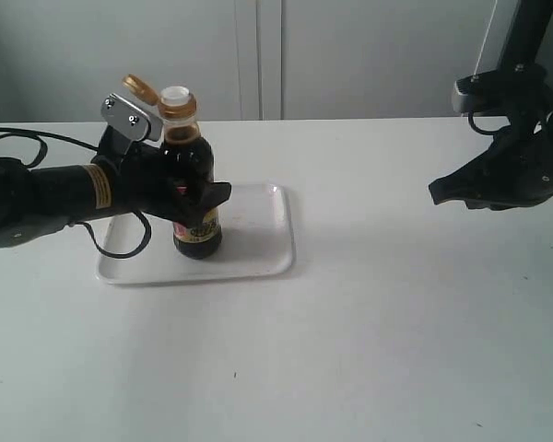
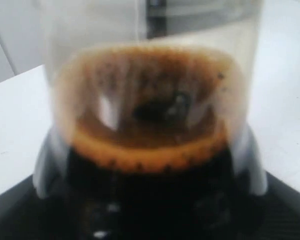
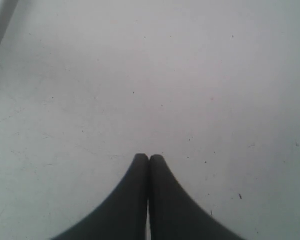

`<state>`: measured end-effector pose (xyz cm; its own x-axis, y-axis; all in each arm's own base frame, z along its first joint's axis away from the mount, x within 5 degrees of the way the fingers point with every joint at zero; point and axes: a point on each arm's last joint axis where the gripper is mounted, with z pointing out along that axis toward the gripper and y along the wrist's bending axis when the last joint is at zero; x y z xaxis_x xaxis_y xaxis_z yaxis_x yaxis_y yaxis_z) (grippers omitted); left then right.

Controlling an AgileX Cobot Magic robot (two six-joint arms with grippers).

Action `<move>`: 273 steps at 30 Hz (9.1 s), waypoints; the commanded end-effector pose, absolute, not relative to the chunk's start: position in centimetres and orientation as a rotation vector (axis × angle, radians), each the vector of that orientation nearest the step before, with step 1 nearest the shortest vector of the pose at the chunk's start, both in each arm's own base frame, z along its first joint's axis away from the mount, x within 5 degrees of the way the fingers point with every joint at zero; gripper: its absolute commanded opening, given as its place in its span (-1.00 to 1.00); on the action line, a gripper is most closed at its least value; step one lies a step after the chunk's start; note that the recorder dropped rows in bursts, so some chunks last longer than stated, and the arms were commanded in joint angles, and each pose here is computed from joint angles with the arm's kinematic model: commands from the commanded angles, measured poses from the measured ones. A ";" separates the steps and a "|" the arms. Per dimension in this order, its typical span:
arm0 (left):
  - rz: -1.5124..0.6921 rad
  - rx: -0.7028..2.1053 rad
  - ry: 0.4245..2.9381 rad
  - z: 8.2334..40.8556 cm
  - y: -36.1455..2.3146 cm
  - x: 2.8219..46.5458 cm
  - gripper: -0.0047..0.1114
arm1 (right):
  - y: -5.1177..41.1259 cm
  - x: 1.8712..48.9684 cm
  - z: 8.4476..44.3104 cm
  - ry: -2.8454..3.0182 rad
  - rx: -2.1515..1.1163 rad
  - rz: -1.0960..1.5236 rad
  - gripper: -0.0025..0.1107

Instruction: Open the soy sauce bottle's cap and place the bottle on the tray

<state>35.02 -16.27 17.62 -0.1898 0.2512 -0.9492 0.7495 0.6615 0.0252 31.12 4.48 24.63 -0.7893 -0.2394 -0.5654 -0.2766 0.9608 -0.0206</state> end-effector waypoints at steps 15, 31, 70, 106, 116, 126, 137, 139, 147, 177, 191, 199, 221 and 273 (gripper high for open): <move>-0.473 0.910 1.760 21.7 -15.6 33.5 0.61 | 4.4 31.1 24.7 2.526 -0.380 0.081 -0.96; -0.395 0.926 1.732 25.1 -14.8 32.2 0.61 | 4.4 31.1 24.7 2.524 -0.389 0.079 -0.96; -0.314 0.594 1.604 35.1 -12.0 29.1 -0.16 | 4.4 31.0 24.9 2.524 -0.477 0.056 -0.96; 0.137 0.410 2.891 31.2 -2.1 22.2 -0.92 | 3.8 27.3 27.0 2.780 -0.544 0.052 -0.96; 0.130 0.354 2.683 31.9 -1.5 19.8 -0.92 | 3.3 25.3 29.7 2.564 -0.434 0.004 -0.96; 0.091 0.271 2.412 30.6 -1.2 16.3 -0.92 | 2.4 19.4 31.6 2.141 -0.326 -0.018 -0.96; 0.037 0.206 2.148 28.1 -0.8 10.6 -0.92 | 1.6 12.3 30.4 1.767 -0.216 0.017 -0.96; -0.001 0.184 2.102 27.7 -0.9 9.8 -0.92 | 1.5 11.5 29.8 1.727 -0.193 0.029 -0.96; -0.038 0.157 1.974 27.4 -0.8 7.7 -0.92 | 1.2 9.5 29.1 1.594 -0.148 0.050 -0.96; -0.076 0.135 1.866 27.4 -0.7 5.4 -0.92 | 1.0 7.8 26.8 1.580 -0.138 0.063 -0.96; -0.076 0.134 1.848 25.1 -0.8 5.5 -0.92 | 1.0 7.8 26.8 1.580 -0.138 0.063 -0.96; -0.031 0.104 1.876 20.5 -0.5 4.9 -0.92 | 1.0 7.8 26.8 1.580 -0.138 0.063 -0.96; -0.061 0.036 1.923 16.7 -0.5 5.2 -0.92 | 1.0 7.8 26.8 1.582 -0.138 0.063 -0.96; -0.061 0.035 1.923 16.7 -0.5 5.2 -0.92 | 1.0 7.8 26.9 1.578 -0.124 0.076 -0.96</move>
<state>5.18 -0.48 16.78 -0.3510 0.0080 -0.9364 0.0571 0.9983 -0.0129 7.86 1.05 26.88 -0.0165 -0.0405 -0.9990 -0.1311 0.9906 -0.0380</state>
